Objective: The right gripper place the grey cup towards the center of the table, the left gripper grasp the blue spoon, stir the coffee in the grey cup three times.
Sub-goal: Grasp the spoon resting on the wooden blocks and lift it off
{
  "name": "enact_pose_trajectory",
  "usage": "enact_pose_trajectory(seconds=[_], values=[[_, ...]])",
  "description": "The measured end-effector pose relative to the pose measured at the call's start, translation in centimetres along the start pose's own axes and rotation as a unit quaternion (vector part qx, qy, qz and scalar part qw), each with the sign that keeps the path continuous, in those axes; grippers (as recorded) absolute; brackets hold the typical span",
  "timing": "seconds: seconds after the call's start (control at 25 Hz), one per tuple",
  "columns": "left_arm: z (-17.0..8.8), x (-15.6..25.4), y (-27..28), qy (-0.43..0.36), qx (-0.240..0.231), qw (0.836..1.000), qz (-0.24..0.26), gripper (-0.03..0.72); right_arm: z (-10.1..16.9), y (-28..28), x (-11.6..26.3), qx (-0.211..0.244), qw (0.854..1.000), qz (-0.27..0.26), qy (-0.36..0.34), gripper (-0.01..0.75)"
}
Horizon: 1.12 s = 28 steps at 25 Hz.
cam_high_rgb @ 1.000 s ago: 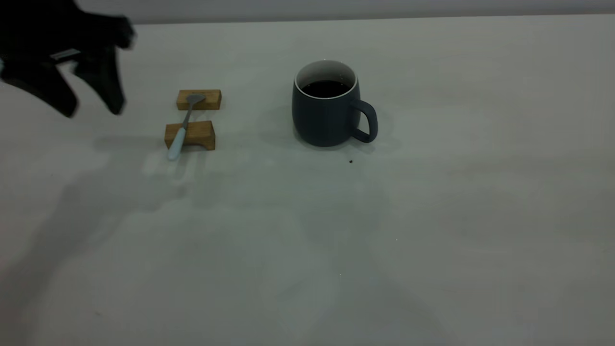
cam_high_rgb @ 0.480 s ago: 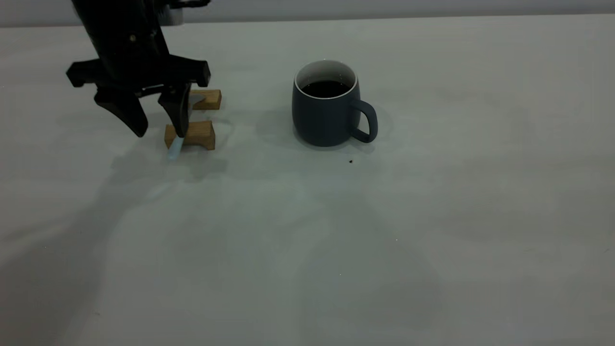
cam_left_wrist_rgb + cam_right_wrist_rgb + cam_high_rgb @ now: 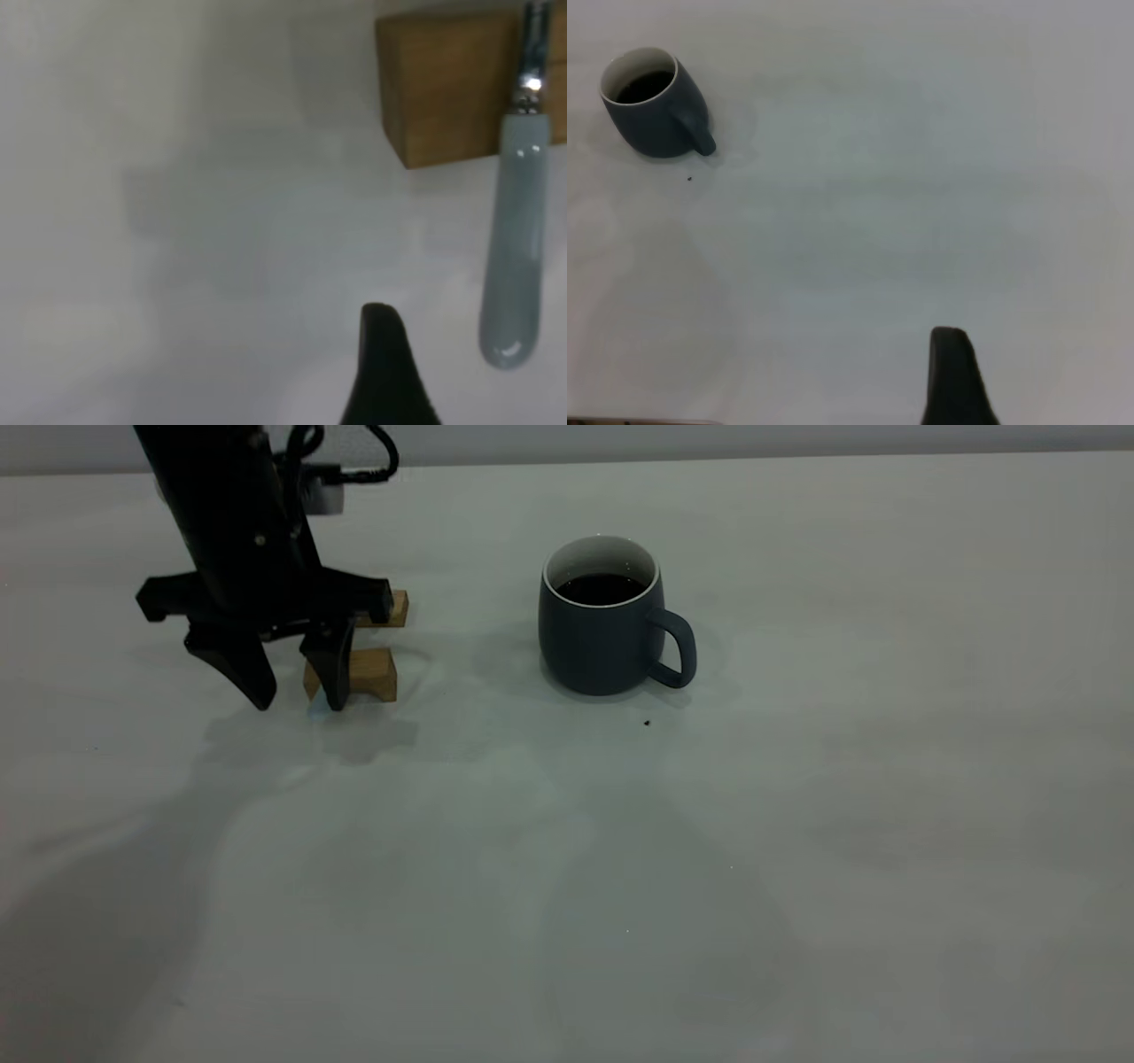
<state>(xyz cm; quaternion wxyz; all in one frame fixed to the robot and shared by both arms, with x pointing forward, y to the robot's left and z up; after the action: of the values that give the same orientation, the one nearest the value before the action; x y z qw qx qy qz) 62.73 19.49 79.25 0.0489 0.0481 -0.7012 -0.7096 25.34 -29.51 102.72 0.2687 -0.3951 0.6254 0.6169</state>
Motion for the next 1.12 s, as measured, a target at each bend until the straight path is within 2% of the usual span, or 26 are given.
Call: enact_pose_trajectory(seconds=[0.28, 0.48, 0.64, 0.72, 0.84, 1.12], values=[[-0.3, -0.5, -1.5, 0.015, 0.004, 1.0, -0.005, 0.557, 0.0, 0.0, 0.0, 0.0, 1.0, 0.0, 0.0, 0.535], [-0.2, -0.4, -2.1, 0.016, 0.001, 1.0, 0.003, 0.515, 0.0, 0.0, 0.0, 0.0, 1.0, 0.0, 0.001, 0.535], [-0.3, -0.4, -2.2, 0.022, 0.001, 1.0, 0.003, 0.427, 0.0, 0.0, 0.0, 0.0, 1.0, 0.0, 0.001, 0.535], [-0.3, -0.5, -2.2, 0.031, 0.002, 1.0, 0.001, 0.349, 0.0, 0.0, 0.0, 0.0, 1.0, 0.0, 0.001, 0.535], [-0.3, -0.6, -2.2, 0.047, 0.003, 0.999, -0.002, 0.166, 0.0, 0.0, 0.0, 0.0, 1.0, 0.0, 0.0, 0.535], [-0.9, -1.8, 2.0, 0.058, 0.011, 0.998, -0.01, 0.163, 0.0, 0.0, 0.0, 0.0, 1.0, 0.0, 0.0, 0.535]])
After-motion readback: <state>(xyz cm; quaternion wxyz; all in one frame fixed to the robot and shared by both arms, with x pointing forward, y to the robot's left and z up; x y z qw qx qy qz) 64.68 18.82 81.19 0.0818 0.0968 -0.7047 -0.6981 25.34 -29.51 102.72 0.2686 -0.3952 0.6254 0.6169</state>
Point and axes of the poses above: a point on each arm's last joint axis where the gripper is mounted, y pointing back along that axis away from the gripper, z along the wrist's bending axis when the last joint is at zero, x = y × z, the point moved 2 cm from there along -y, pointing out along that axis toward the gripper, and after that the axes turned 10 degrees about y, right-handed, at the moved point
